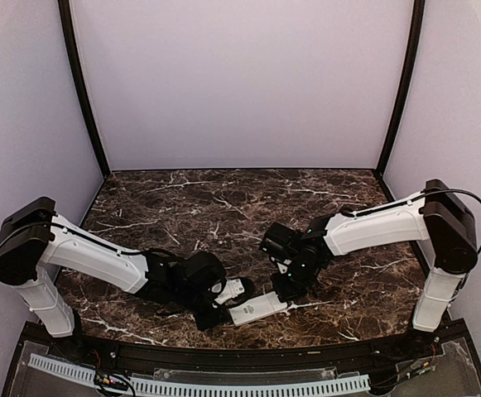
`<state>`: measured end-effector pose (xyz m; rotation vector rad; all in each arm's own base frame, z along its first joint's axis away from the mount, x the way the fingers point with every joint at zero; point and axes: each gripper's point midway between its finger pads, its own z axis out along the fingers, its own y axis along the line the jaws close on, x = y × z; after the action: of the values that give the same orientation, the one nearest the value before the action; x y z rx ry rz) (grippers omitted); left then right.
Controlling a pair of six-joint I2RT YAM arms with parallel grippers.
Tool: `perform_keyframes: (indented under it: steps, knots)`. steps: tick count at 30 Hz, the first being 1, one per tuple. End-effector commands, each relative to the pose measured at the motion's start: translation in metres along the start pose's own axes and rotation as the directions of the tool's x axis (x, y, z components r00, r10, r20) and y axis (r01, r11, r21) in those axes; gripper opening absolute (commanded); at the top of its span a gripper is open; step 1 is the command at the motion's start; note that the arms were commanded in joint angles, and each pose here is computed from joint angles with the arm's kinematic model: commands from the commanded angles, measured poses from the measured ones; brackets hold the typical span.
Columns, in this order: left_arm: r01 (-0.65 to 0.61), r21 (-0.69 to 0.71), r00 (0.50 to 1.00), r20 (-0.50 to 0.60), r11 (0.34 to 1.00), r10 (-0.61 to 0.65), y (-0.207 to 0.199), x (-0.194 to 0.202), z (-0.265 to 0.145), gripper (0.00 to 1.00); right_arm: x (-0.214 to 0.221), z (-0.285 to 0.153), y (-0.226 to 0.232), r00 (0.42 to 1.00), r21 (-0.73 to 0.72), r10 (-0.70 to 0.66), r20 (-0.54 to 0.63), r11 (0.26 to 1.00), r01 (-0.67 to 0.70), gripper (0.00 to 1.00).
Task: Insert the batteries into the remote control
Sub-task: Press the remote control at the center of the board.
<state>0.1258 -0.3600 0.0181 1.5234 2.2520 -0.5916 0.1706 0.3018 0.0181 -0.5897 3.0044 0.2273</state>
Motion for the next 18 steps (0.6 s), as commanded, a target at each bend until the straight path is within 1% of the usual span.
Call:
perform_keyframes:
  steps: [1,4,5,6,7,10,11,13,14,15,16,17,18]
  knots:
    - [-0.022,0.014,1.0,0.018,1.0,0.021,-0.004,-0.005,0.005,0.0,0.004,-0.004,0.006,1.0,-0.065,0.012,-0.018,0.998,-0.013,0.0]
    - [-0.018,-0.027,0.999,0.05,0.999,0.019,0.001,-0.008,-0.01,0.0,-0.001,-0.012,-0.016,0.999,-0.038,0.033,-0.001,0.999,-0.033,0.0]
    - [-0.015,-0.039,0.999,0.045,0.999,0.017,0.003,-0.004,-0.013,0.0,-0.005,-0.016,-0.023,0.999,-0.026,0.035,0.014,0.999,-0.035,0.0]
    - [-0.013,-0.061,0.998,0.066,0.998,0.017,0.005,-0.008,-0.021,0.0,-0.009,-0.02,-0.03,0.999,-0.015,0.036,0.028,0.999,-0.035,0.0]
    - [-0.01,-0.071,0.998,0.06,0.997,0.014,0.007,-0.003,-0.024,0.0,-0.012,-0.024,-0.037,0.999,-0.002,0.036,0.036,0.999,-0.035,0.0]
    - [0.001,-0.125,0.995,0.096,0.992,0.011,0.013,-0.008,-0.044,0.04,-0.031,-0.042,-0.051,0.996,0.008,0.006,0.087,1.0,-0.007,0.01]
    - [0.002,-0.131,0.995,0.102,0.991,0.011,0.014,-0.008,-0.047,0.05,-0.038,-0.049,-0.05,0.993,0.0,-0.035,0.116,0.999,0.035,0.07]
    - [0.017,-0.197,0.991,0.137,0.98,0.011,0.024,-0.012,-0.061,0.09,-0.055,-0.069,-0.04,0.97,-0.017,-0.148,0.194,0.988,0.154,0.26]
    - [0.028,-0.211,0.987,0.163,0.977,0.007,0.026,-0.016,-0.07,0.14,-0.063,-0.08,-0.031,0.948,-0.032,-0.207,0.242,0.975,0.22,0.35]
    - [0.051,-0.246,0.983,0.182,0.968,-0.005,0.033,-0.018,-0.076,0.18,-0.07,-0.092,-0.022,0.916,-0.045,-0.271,0.297,0.954,0.297,0.45]
    - [0.068,-0.261,0.978,0.21,0.963,-0.012,0.036,-0.021,-0.086,0.27,-0.075,-0.103,-0.011,0.873,-0.057,-0.334,0.355,0.924,0.377,0.59]
    - [0.105,-0.289,0.968,0.249,0.952,-0.032,0.044,-0.026,-0.098,0.33,-0.077,-0.117,0.002,0.805,-0.059,-0.42,0.419,0.872,0.485,0.81]
    - [0.136,-0.308,0.963,0.266,0.941,-0.052,0.052,-0.026,-0.104,0.43,-0.078,-0.127,0.015,0.727,-0.041,-0.497,0.473,0.813,0.581,0.86]
